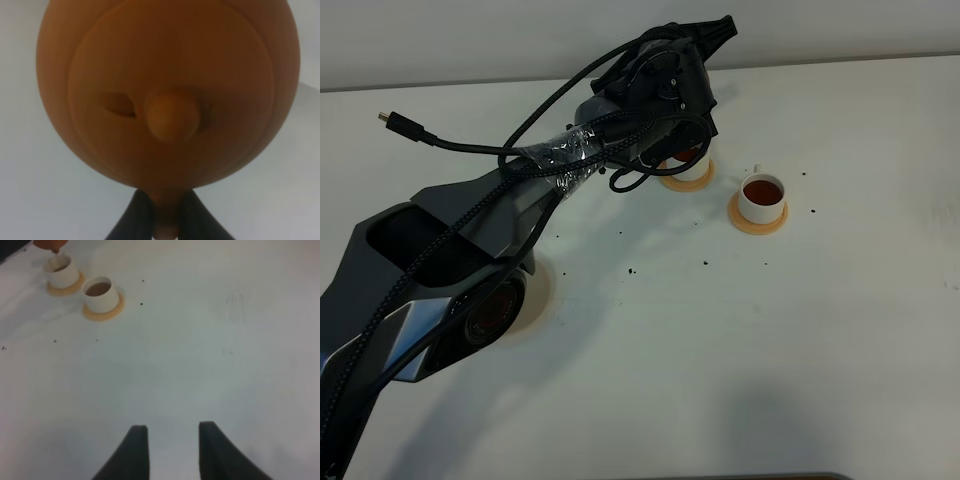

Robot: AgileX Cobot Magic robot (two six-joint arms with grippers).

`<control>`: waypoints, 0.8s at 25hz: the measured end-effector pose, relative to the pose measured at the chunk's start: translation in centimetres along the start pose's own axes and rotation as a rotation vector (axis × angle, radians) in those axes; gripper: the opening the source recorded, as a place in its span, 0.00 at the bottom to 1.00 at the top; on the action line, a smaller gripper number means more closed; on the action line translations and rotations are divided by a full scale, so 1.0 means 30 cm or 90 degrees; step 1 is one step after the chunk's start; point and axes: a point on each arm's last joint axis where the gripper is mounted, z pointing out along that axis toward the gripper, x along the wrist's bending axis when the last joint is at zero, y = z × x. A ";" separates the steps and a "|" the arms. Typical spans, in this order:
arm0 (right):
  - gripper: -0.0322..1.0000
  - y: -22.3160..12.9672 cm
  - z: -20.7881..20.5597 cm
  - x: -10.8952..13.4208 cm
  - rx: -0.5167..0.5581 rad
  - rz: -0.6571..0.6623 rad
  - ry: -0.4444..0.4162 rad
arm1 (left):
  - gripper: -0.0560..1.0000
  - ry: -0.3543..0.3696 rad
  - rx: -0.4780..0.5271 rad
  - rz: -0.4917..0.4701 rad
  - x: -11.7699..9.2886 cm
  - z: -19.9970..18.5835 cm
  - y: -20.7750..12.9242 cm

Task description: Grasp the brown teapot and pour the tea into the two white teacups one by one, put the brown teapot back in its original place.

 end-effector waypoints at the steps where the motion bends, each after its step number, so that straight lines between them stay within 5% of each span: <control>1: 0.26 0.000 0.000 0.000 0.000 0.000 0.000 | 0.16 0.002 0.000 0.000 0.001 0.000 0.000; 20: 0.26 0.000 0.000 0.000 0.000 0.000 0.000 | 0.16 0.015 0.016 0.022 0.007 0.000 -0.008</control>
